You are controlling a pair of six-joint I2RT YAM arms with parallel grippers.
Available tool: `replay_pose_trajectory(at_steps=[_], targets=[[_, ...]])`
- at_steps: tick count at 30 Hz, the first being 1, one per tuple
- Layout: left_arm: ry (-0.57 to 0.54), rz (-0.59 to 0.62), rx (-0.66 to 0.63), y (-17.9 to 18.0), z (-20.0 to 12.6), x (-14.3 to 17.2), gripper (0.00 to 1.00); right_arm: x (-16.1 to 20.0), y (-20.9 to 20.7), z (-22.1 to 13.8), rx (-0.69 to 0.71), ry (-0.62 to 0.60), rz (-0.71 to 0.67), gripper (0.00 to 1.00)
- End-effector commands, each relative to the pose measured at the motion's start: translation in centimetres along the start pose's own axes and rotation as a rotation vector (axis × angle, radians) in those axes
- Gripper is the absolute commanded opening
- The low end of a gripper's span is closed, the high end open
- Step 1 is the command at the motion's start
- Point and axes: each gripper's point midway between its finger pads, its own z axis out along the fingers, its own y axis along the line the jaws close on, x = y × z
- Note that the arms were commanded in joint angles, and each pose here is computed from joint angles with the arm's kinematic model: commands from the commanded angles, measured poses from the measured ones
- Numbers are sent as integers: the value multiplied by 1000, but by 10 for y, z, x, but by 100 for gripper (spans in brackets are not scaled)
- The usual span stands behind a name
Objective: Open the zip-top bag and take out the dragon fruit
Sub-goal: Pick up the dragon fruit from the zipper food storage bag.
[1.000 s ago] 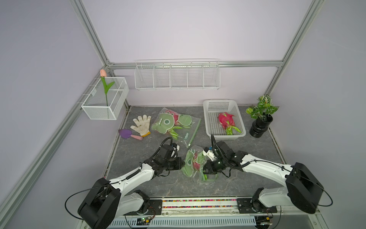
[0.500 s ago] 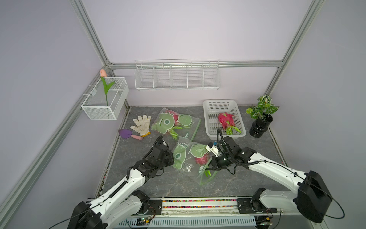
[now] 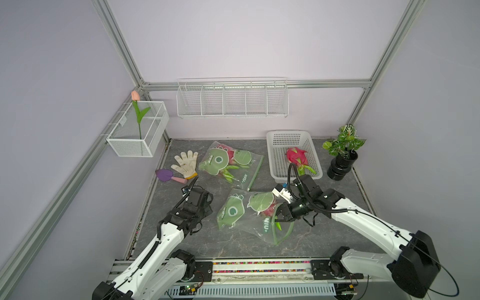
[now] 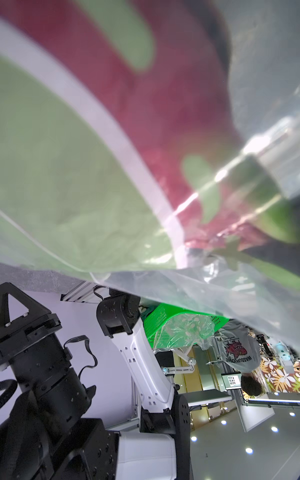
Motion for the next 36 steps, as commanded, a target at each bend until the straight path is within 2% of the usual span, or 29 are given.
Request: replay_pose_trajectory(at_steps=[1,4,6,9,10,12,14,17,20,24,27,33,36], targets=[[-56,-45,-54,13,-6,-15,0,17,5,-12,-10,45,-19,7],[-76,-69,-57,18,-8,-21,0,22,0,-19,0,50,4,7],[-75,-71,-14,11,-8,-22,0,23,0,-24,-1,38,6,7],[-34,-29,218,-29,-9,-14,0,20,0,-28,-3,19,7,7],[-4,2,344,-51,-12,-9,6,20,-1,-27,-1,19,12,7],[33,61,569,-87,-23,1,24,18,-3,-27,6,16,17,7],[83,87,705,-108,-30,11,42,16,-5,-26,14,14,22,7],[144,189,742,-123,-32,29,61,14,-9,-24,28,11,27,7],[200,274,747,-135,-28,47,70,12,-11,-23,33,10,30,7],[262,312,743,-142,-11,63,73,9,-11,-23,38,-4,21,7],[295,327,762,-149,-3,73,70,6,-18,-22,68,-18,15,7],[303,325,764,-153,9,76,57,0,-37,-13,107,-42,18,10],[307,317,745,-153,17,77,46,-2,-38,-10,94,-49,11,10]])
